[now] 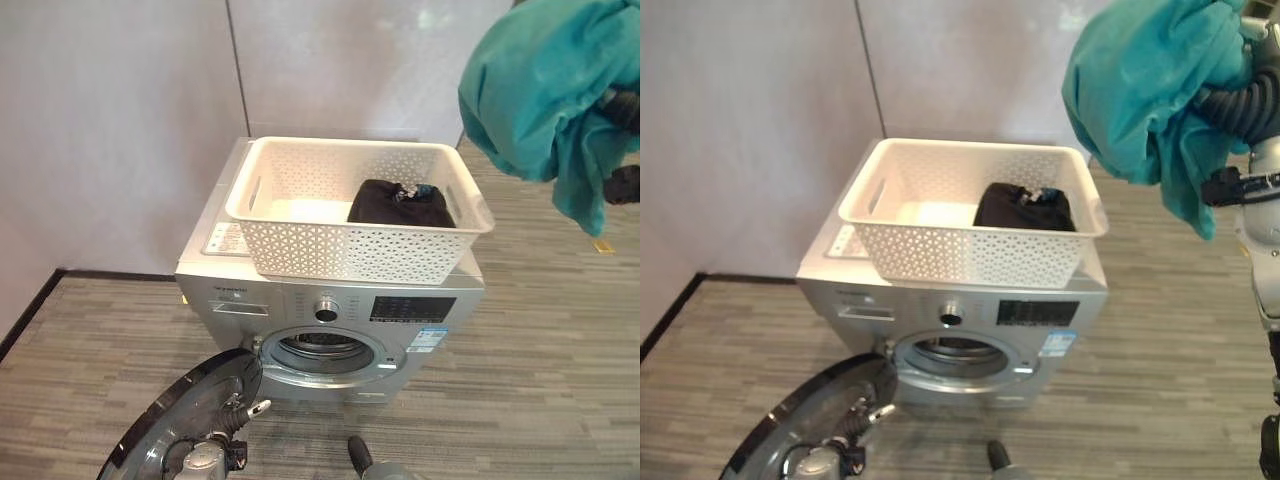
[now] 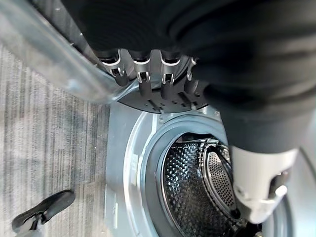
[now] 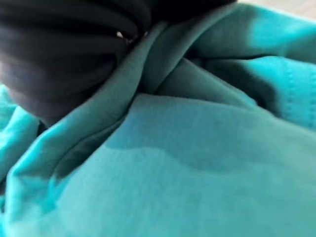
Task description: Grab the laundry basket,head to the washer,open it,put in the laundry and shut it.
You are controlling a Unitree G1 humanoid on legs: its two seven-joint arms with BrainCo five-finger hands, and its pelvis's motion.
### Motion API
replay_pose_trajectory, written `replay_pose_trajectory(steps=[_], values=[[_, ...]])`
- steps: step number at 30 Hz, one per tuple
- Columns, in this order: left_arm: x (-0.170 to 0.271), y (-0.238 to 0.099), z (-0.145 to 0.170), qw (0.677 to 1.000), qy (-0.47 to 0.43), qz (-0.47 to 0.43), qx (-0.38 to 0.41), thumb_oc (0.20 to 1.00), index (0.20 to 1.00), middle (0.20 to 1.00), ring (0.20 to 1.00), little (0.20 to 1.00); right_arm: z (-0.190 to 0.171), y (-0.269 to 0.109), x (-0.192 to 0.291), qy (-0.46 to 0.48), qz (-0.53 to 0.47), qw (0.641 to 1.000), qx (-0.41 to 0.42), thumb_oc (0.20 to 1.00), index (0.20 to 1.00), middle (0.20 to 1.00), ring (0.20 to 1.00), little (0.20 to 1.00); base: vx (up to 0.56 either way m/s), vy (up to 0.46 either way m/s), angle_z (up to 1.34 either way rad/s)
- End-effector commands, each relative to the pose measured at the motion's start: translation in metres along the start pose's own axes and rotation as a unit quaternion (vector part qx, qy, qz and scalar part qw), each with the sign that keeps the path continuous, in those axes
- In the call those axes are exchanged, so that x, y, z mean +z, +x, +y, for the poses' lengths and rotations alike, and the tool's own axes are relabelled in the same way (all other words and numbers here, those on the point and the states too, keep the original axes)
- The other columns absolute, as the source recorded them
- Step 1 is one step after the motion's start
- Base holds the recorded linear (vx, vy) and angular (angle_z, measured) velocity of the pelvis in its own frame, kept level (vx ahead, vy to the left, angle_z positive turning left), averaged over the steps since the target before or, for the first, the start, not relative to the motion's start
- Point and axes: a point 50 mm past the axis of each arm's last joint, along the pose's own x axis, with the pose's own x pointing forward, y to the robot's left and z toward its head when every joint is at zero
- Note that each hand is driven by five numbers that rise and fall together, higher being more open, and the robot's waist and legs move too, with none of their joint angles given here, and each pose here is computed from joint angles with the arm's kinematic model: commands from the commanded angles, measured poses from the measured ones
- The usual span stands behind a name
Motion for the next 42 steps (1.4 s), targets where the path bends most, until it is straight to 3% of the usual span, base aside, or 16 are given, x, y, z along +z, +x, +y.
replay_pose_trajectory(steps=[1, 3, 4, 7, 9, 10, 16, 19, 27, 35, 42], values=[[0.012, 0.000, 0.008, 0.997, 0.064, -0.033, -0.002, 1.000, 1.000, 1.000, 1.000, 1.000, -0.025, 0.005, 0.010, 0.005, -0.030, 0.997, -0.074, 0.200, 0.200, 0.200, 0.200, 0.200, -0.04, 0.048, -0.26], [0.020, -0.001, 0.009, 0.994, 0.098, -0.051, -0.008, 1.000, 1.000, 1.000, 1.000, 1.000, -0.025, 0.001, 0.010, 0.005, -0.031, 0.997, -0.067, 0.200, 0.200, 0.200, 0.200, 0.200, -0.03, 0.033, -0.22], [0.052, -0.006, 0.005, 0.972, 0.199, -0.122, -0.036, 1.000, 1.000, 1.000, 1.000, 1.000, -0.027, 0.002, 0.014, -0.001, -0.044, 0.997, -0.057, 0.200, 0.200, 0.200, 0.200, 0.200, -0.03, 0.034, -0.23], [0.082, -0.022, 0.008, 0.945, 0.261, -0.186, -0.061, 1.000, 1.000, 1.000, 1.000, 1.000, -0.028, 0.001, 0.013, -0.006, -0.041, 0.998, -0.045, 0.200, 0.200, 0.200, 0.200, 0.200, -0.04, 0.018, -0.05], [0.147, -0.081, 0.026, 0.883, 0.326, -0.330, -0.075, 1.000, 1.000, 1.000, 1.000, 1.000, -0.020, -0.014, 0.004, -0.008, -0.021, 1.000, 0.008, 0.200, 0.200, 0.200, 0.200, 0.200, -0.06, 0.039, 0.08], [0.161, -0.106, 0.033, 0.868, 0.336, -0.359, -0.075, 1.000, 1.000, 1.000, 1.000, 1.000, -0.016, -0.025, 0.000, 0.002, -0.008, 0.999, 0.031, 0.200, 0.200, 0.200, 0.200, 0.200, -0.04, 0.020, 0.22], [0.208, -0.194, 0.058, 0.796, 0.409, -0.447, -0.014, 1.000, 1.000, 1.000, 1.000, 1.000, 0.000, -0.081, -0.006, 0.047, 0.041, 0.983, 0.171, 0.200, 0.200, 0.200, 0.200, 0.200, -0.03, -0.028, 0.48], [0.221, -0.212, 0.058, 0.772, 0.435, -0.463, -0.011, 1.000, 1.000, 1.000, 1.000, 1.000, 0.005, -0.089, -0.001, 0.061, 0.037, 0.975, 0.209, 0.200, 0.200, 0.200, 0.200, 0.200, -0.03, -0.032, 0.35], [0.240, -0.210, 0.053, 0.745, 0.443, -0.499, 0.004, 1.000, 1.000, 1.000, 1.000, 1.000, 0.018, -0.077, 0.012, 0.078, 0.000, 0.965, 0.250, 0.200, 0.200, 0.200, 0.200, 0.200, -0.03, -0.033, 0.16], [0.252, -0.166, 0.030, 0.765, 0.373, -0.524, -0.030, 1.000, 1.000, 1.000, 1.000, 1.000, 0.043, -0.036, 0.038, 0.089, -0.064, 0.964, 0.241, 0.200, 0.200, 0.200, 0.200, 0.200, -0.22, 0.016, -0.03], [0.252, -0.156, 0.043, 0.781, 0.344, -0.520, 0.020, 1.000, 1.000, 1.000, 1.000, 1.000, 0.059, -0.015, 0.072, 0.114, -0.135, 0.952, 0.249, 0.200, 0.200, 0.200, 0.200, 0.200, -0.25, -0.115, -0.50]])
